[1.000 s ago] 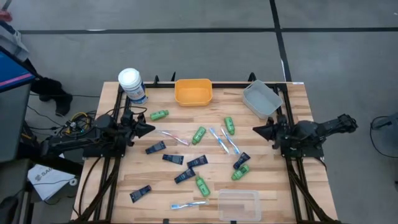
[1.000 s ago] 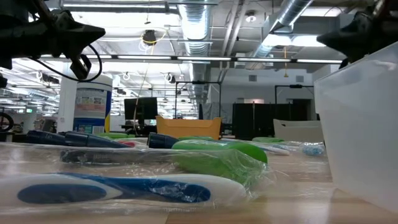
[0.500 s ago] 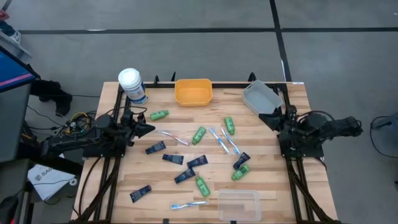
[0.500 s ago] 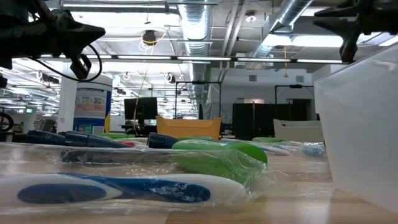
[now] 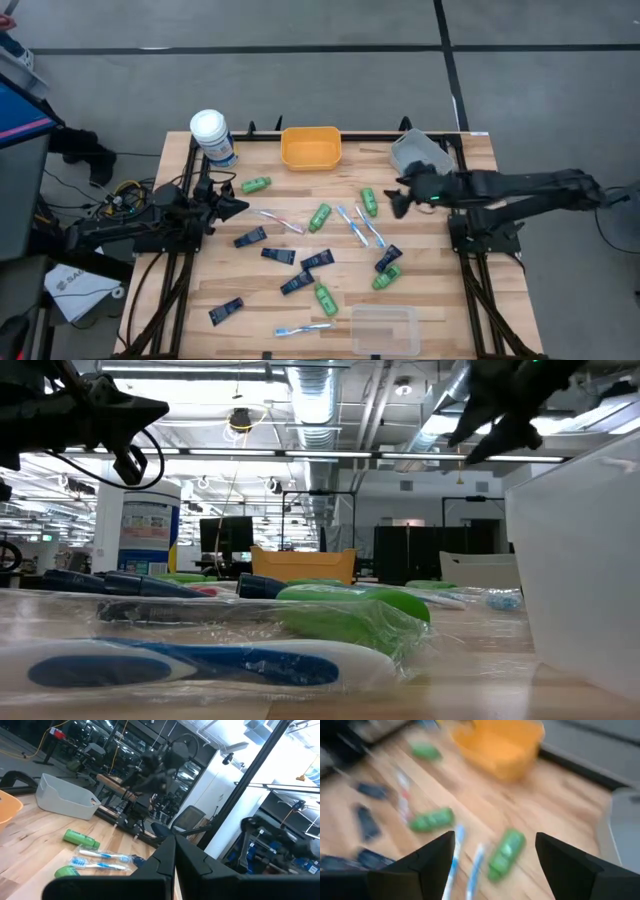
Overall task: Pick & Place Travel size toiletries
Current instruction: Put the green shampoo into the transparent bin
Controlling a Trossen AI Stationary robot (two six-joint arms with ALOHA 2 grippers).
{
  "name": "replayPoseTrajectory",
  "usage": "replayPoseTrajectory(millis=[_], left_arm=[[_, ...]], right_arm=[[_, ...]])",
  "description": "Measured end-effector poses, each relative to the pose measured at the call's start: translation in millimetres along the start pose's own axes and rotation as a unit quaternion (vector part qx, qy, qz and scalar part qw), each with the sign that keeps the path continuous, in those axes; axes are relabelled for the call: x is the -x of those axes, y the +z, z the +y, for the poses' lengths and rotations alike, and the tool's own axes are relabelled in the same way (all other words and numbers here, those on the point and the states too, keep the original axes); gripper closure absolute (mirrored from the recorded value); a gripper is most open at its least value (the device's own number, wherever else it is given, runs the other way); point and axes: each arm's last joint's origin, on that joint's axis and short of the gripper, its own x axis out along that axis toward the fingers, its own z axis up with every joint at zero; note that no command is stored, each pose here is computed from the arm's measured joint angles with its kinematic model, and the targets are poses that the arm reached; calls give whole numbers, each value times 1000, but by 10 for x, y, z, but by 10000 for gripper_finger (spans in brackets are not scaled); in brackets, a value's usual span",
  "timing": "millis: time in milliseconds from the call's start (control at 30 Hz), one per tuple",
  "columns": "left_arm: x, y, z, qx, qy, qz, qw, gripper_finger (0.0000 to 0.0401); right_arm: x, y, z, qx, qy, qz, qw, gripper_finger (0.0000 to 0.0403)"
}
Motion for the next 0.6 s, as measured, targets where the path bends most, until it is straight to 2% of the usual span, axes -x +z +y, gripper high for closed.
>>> replayPoseTrajectory(millis=[167, 400, 600], left_arm=[[0, 6, -4, -1, -2, -3, 1000, 400], [0, 8, -7, -1, -5, -3, 1000, 400], [0, 12, -10, -2, -6, -5, 1000, 400]], right_arm=[[-390, 55, 160, -4, -80, 101, 992, 131], [-1036, -20, 193, -29, -87, 236, 967, 131], [-1457, -95, 146, -42, -70, 281, 956, 131]])
